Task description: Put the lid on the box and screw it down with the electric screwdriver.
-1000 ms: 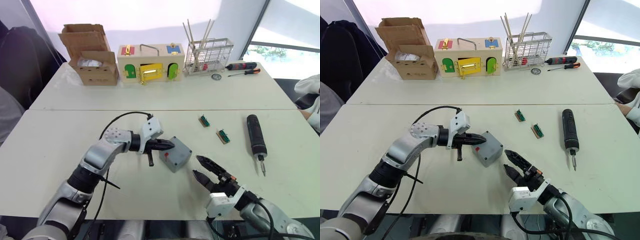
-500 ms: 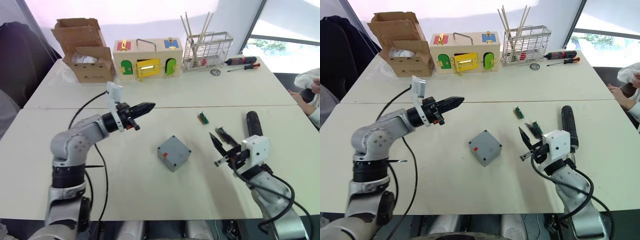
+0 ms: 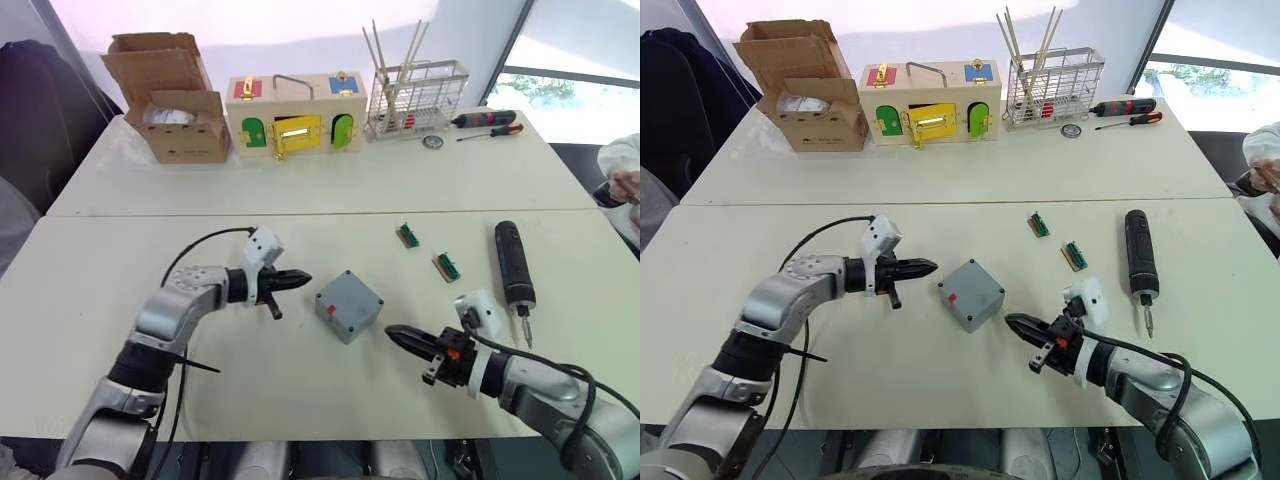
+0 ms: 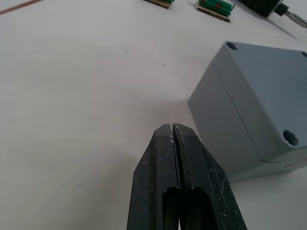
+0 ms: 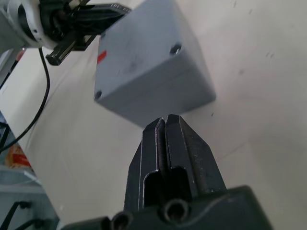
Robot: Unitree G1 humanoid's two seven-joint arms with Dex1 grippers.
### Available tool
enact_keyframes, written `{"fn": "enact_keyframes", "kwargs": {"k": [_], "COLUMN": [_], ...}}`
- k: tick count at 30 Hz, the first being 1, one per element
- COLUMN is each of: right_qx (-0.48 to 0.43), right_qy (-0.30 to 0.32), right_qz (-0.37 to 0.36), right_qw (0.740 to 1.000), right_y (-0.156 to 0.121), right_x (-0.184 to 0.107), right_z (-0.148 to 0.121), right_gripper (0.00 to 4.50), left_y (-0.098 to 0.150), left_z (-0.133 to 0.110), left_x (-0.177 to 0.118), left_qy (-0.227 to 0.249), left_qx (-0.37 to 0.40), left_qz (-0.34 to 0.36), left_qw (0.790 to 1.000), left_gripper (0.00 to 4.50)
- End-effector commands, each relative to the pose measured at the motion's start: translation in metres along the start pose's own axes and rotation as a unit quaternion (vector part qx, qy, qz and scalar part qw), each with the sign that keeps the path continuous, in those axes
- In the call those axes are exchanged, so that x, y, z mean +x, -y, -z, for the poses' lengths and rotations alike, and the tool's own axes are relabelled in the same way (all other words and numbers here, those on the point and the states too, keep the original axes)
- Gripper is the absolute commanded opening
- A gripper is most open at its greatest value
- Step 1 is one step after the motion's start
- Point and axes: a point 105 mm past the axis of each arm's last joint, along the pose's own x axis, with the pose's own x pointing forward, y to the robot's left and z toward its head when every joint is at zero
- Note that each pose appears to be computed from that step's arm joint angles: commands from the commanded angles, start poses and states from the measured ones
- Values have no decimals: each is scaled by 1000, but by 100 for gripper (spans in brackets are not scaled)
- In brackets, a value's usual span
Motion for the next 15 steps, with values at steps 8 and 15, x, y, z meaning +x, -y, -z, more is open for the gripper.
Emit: {"fn": "enact_keyframes", "kwargs": {"k": [8, 15], "right_qx": [-47, -81], "right_qy": [46, 84], "right_qz": [39, 82], "right_qw": [997, 990], "right_y": [16, 38], "right_x": [31, 45], "right_z": [-20, -39], "right_gripper": [5, 5], "left_y": [12, 15], "left_z": [7, 1], "left_x": [6, 7], "left_qy": [-19, -3], "left_qx": [25, 20], "left_qz": [13, 6], "left_qw": [999, 1000], "left_gripper": [0, 0]}}
